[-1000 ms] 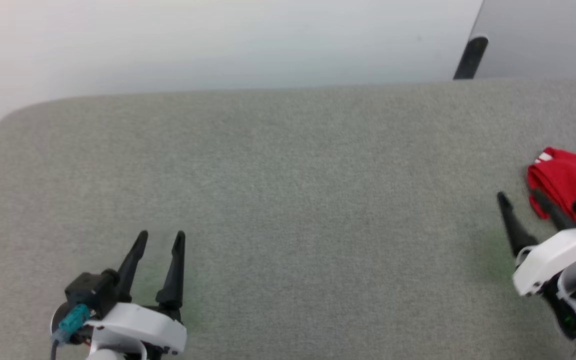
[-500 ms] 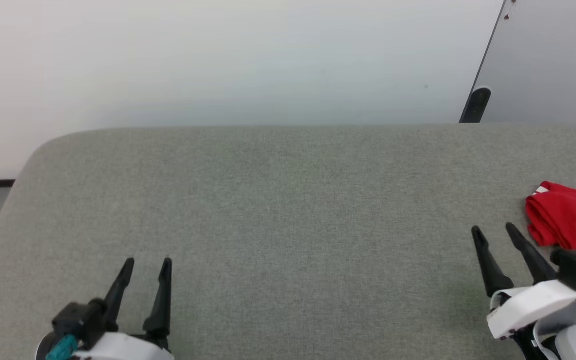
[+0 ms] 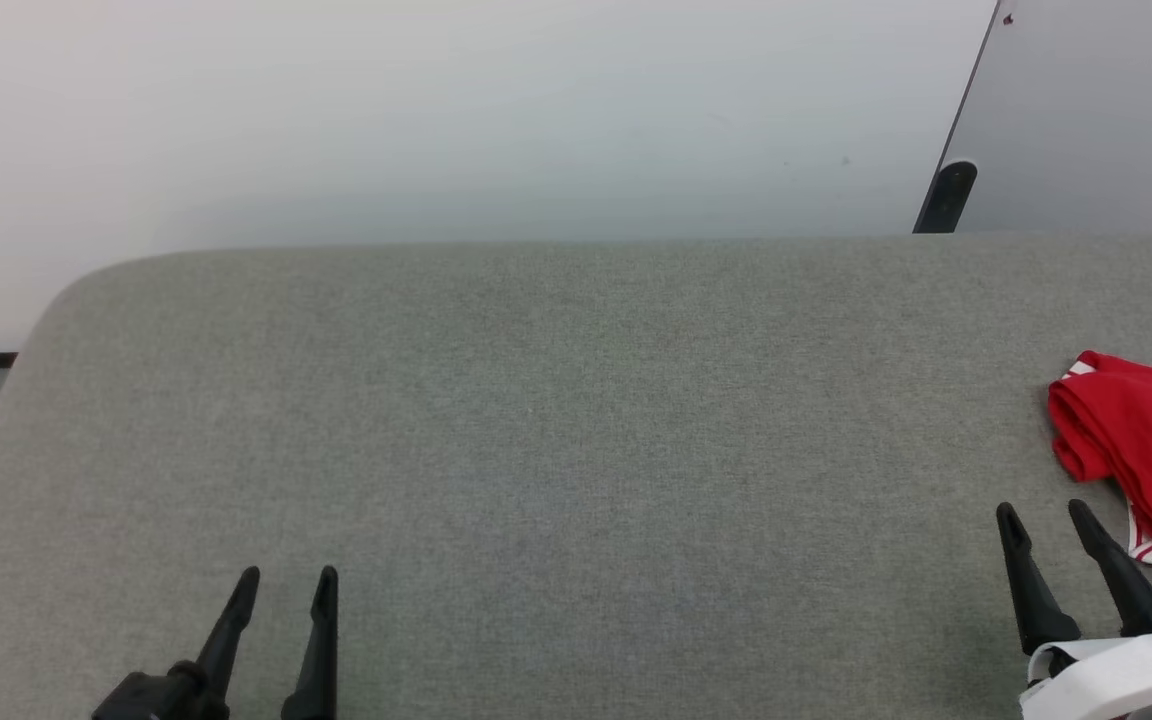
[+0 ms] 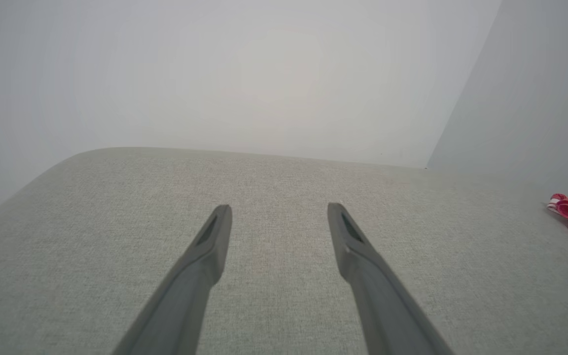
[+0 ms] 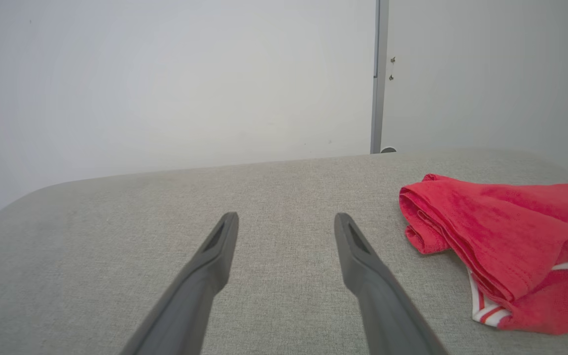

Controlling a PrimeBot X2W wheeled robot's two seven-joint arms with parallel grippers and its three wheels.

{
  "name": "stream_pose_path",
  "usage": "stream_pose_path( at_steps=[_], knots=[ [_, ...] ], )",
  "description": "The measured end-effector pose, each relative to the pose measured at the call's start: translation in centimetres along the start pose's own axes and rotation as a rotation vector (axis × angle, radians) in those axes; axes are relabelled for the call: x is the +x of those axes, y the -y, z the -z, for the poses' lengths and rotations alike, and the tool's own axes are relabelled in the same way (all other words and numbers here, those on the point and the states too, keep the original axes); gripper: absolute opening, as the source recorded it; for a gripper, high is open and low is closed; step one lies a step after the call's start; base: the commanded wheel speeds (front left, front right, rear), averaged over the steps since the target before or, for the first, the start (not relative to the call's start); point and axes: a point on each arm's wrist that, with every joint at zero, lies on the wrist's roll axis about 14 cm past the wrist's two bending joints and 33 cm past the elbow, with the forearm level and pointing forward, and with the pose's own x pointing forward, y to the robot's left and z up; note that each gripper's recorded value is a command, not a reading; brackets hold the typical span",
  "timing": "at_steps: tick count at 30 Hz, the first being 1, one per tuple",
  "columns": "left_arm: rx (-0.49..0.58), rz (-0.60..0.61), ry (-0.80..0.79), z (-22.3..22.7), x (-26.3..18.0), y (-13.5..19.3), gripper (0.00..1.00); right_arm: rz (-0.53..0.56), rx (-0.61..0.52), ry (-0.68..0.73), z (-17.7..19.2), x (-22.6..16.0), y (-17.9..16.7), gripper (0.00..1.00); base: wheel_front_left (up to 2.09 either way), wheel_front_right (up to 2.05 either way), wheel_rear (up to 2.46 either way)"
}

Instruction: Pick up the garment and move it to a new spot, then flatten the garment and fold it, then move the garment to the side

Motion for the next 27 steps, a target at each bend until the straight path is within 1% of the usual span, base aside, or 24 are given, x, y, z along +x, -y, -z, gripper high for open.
stream_pose_path(
  at_steps=[12, 27],
  knots=[
    [-0.009, 0.0, -0.008, 0.29, 0.16, 0.32, 1.0, 0.015, -0.001, 0.006, -0.77, -0.28, -0.11, 1.0, 0.0, 0.0, 0.0],
    [-0.022, -0.017, -0.024, 0.66, 0.35, 0.0, 1.0, 0.017, 0.009, -0.004, -0.48, -0.23, -0.38, 1.0, 0.0, 0.0, 0.0]
  ],
)
